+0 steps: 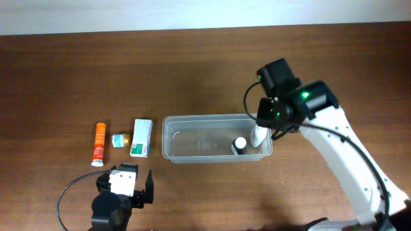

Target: Pack container

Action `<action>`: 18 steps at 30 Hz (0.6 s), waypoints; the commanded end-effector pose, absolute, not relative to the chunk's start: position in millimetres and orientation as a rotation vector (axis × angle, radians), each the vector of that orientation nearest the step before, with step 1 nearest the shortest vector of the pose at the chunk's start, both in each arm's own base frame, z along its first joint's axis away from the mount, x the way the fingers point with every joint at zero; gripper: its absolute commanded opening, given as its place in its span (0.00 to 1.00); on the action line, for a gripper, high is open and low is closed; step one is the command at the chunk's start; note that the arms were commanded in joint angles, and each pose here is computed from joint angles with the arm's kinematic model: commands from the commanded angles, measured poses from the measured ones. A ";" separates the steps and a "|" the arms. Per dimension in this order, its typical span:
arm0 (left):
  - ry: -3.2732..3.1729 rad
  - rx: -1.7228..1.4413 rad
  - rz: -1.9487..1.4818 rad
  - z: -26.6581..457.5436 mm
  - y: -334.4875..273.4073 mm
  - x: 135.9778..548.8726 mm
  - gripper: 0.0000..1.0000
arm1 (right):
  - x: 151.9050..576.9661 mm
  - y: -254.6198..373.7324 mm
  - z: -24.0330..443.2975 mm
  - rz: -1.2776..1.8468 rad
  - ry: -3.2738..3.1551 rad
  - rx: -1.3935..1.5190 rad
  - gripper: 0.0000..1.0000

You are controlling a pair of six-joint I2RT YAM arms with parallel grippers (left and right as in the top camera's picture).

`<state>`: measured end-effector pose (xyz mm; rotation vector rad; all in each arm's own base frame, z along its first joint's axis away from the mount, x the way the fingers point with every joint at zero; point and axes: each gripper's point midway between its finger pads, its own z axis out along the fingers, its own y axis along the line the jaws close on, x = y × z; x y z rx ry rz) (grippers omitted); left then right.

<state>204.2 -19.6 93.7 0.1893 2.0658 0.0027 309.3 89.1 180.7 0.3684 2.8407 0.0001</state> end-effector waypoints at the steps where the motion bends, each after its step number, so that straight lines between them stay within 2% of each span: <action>1: 2.064 0.178 -0.008 93.1 -19.9 204.4 1.00 | 313.4 81.9 167.8 0.020 2.904 0.300 0.44; 5: 2.064 0.178 -0.008 93.1 -19.8 204.4 1.00 | 316.8 97.5 165.6 0.142 2.926 0.123 0.45; 8: 2.065 0.178 -0.007 93.0 -19.8 204.3 1.00 | 319.0 98.5 162.2 0.139 2.930 0.120 0.49; 18: 2.064 0.178 -0.007 93.1 -19.8 204.4 1.00 | 324.1 100.8 142.0 0.123 2.982 0.126 0.48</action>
